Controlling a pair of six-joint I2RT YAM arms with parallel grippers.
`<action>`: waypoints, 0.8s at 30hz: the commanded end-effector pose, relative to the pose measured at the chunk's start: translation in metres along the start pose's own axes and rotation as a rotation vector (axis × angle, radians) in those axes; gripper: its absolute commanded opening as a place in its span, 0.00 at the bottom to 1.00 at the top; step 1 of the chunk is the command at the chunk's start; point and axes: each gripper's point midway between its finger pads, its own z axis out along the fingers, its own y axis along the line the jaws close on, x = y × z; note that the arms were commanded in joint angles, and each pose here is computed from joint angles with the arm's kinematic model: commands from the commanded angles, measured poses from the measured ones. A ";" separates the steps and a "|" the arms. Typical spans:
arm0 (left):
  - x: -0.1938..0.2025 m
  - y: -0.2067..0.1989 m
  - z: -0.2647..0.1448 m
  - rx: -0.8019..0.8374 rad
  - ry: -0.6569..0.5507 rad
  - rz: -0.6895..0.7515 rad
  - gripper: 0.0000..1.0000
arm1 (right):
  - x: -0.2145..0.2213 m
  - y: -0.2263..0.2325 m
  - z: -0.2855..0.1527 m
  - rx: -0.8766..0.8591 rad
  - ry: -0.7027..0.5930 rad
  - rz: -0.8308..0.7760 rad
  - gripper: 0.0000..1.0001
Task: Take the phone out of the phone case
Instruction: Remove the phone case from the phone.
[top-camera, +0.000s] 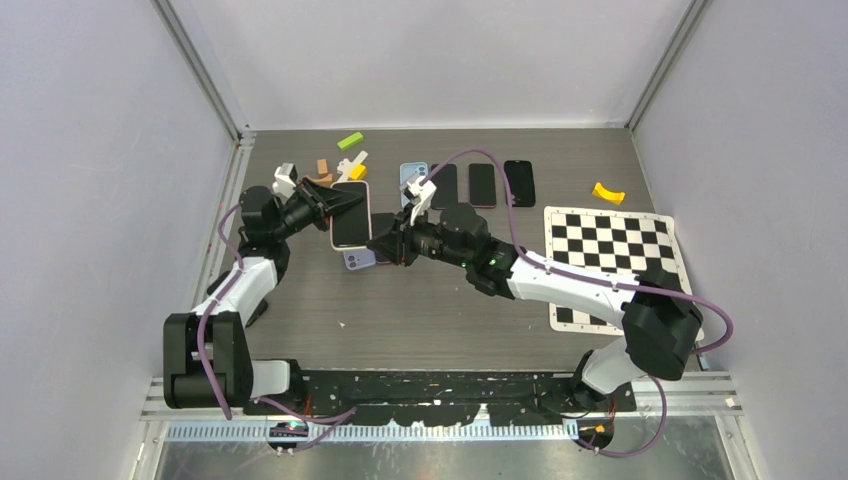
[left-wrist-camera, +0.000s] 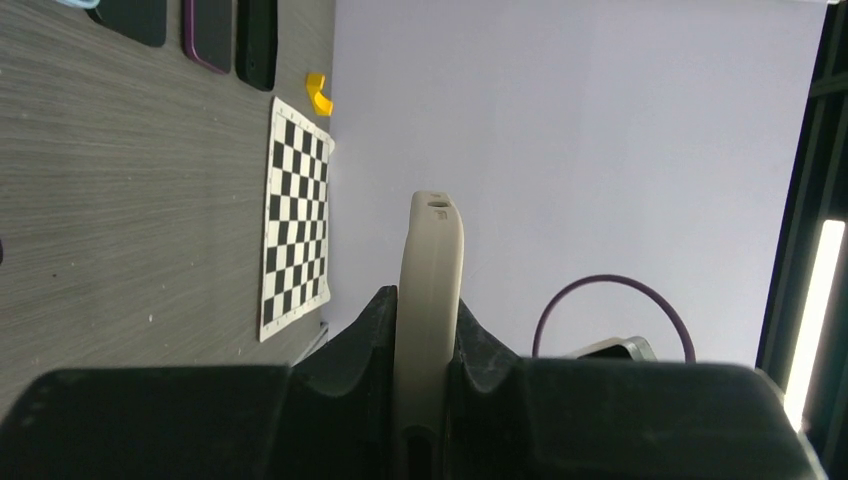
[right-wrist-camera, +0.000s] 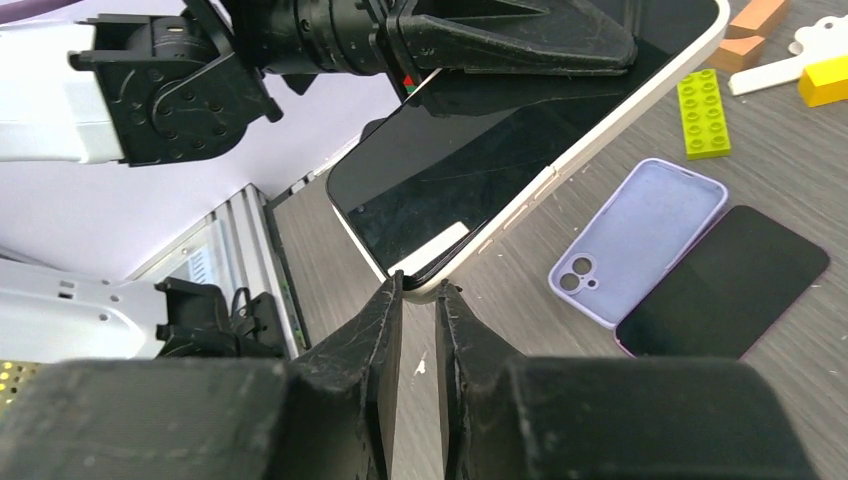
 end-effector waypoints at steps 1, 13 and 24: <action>0.055 -0.059 -0.005 0.108 0.218 -0.105 0.00 | 0.081 -0.042 0.012 0.170 0.253 -0.060 0.02; 0.050 -0.093 -0.006 0.145 0.163 -0.032 0.00 | 0.090 -0.051 0.015 0.224 0.282 -0.053 0.01; 0.050 -0.100 -0.009 0.130 0.130 -0.005 0.00 | 0.082 -0.057 0.009 0.255 0.237 -0.026 0.01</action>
